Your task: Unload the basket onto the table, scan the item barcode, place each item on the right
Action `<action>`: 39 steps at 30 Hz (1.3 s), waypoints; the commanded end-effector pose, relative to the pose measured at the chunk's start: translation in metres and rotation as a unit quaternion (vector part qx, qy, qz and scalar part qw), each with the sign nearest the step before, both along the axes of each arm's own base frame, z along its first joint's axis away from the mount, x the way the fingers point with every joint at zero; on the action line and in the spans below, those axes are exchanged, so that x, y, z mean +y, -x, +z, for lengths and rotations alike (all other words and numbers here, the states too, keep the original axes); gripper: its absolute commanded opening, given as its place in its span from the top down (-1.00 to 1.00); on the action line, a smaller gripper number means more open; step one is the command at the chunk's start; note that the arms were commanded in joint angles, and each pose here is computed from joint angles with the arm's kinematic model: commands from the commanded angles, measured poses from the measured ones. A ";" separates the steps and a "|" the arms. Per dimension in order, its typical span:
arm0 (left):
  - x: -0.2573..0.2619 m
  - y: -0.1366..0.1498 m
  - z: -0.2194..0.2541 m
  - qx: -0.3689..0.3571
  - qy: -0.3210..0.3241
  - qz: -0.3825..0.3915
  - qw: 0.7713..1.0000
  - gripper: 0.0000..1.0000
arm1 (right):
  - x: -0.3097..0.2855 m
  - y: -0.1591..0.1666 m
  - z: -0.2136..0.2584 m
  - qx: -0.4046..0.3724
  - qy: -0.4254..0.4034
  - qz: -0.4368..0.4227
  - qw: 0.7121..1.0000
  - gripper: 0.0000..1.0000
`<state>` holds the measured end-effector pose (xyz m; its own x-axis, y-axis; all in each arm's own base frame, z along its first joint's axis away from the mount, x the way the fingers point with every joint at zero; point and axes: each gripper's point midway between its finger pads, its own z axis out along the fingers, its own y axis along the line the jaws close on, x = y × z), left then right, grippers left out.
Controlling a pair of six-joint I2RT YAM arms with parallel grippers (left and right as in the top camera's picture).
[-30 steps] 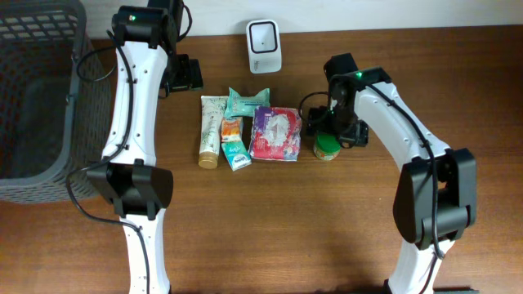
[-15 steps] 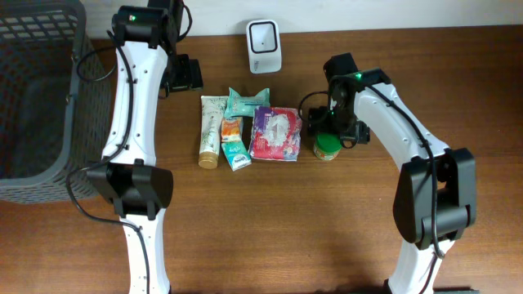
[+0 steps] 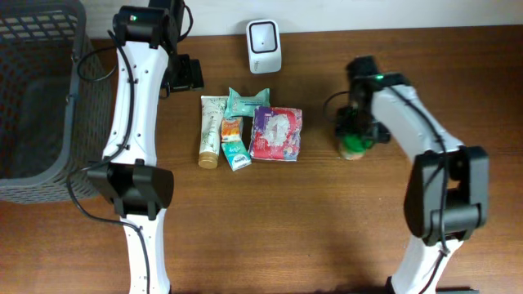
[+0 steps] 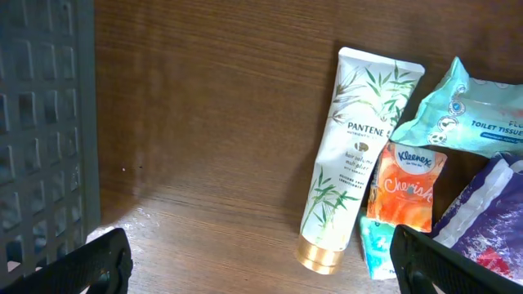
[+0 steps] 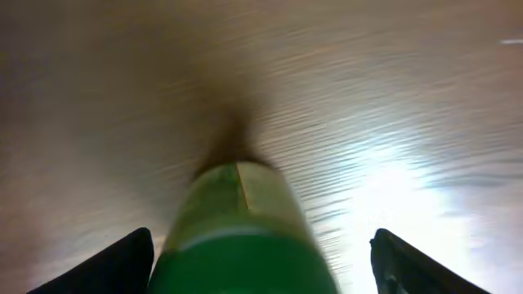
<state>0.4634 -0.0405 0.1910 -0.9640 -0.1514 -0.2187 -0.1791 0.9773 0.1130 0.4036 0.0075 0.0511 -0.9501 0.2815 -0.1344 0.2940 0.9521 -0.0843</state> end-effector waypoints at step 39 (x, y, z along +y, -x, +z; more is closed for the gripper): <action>-0.001 0.001 0.003 -0.002 -0.008 -0.010 1.000 -0.98 | 0.191 0.008 -0.010 0.023 -0.289 0.182 0.940 0.74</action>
<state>0.4630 -0.0439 0.1910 -0.9651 -0.1444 -0.2186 -0.1719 0.9786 0.1127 0.3915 0.2067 0.0290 -0.9985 -0.0539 -0.0071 -0.0495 0.8475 0.5286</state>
